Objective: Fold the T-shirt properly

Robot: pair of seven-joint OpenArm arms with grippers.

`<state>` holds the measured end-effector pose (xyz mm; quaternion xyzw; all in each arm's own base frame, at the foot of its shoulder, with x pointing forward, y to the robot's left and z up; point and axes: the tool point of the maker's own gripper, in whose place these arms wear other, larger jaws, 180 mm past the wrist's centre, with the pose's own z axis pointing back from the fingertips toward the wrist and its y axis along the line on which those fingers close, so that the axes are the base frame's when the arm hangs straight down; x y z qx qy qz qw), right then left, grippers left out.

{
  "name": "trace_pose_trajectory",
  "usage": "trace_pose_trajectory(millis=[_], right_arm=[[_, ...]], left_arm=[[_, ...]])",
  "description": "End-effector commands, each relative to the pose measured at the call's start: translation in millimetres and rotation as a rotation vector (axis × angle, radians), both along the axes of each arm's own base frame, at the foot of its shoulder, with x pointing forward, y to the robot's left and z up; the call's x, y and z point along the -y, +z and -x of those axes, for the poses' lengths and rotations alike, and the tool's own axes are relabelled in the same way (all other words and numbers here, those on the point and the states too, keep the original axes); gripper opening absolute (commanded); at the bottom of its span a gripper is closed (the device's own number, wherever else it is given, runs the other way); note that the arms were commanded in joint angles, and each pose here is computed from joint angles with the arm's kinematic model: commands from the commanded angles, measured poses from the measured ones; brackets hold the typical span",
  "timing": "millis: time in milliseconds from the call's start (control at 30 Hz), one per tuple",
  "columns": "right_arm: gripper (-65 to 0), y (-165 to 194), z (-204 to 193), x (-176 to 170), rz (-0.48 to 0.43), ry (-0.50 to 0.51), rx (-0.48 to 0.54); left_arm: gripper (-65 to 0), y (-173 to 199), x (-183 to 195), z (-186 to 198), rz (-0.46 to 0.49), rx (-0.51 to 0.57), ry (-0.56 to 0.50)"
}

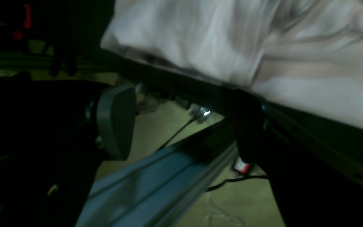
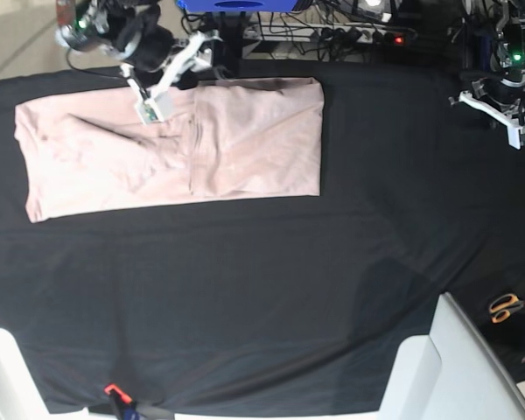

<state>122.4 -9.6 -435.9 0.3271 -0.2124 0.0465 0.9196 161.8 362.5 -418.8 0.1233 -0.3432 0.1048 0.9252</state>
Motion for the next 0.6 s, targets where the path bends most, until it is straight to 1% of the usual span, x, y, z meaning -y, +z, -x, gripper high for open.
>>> trace_pose_trajectory(millis=[0,33,133,233,267,400,567], right_arm=[[-19.7,3,-9,2,-0.027,-0.025,0.024],[-19.7,-2,-11,3,-0.034,-0.035,0.011],[-19.1,-14,-16,8,-0.034,-0.052,-0.013],[-19.1,-14,-22,8,-0.036,-0.052,-0.007],[-19.2,-14,-23,8,-0.033,-0.051,-0.006],[-19.5,-12,-29,8,-0.033,-0.050,0.009],[-19.7,-18,-33,7,-0.036,-0.050,-0.003]], left_arm=[[-65.0,9,-9,-5,-0.033,0.024,-0.011],[-65.0,9,-12,-4,-0.061,0.020,-0.020],[-65.0,11,-18,-5,-0.215,0.029,-0.099],[-65.0,4,-15,2,-0.313,0.016,-0.150],[-65.0,1,-14,5,-0.330,0.005,-0.163],[-65.0,-10,-13,13,-0.311,-0.005,-0.149],[-65.0,-15,-14,17,-0.283,-0.005,-0.126]])
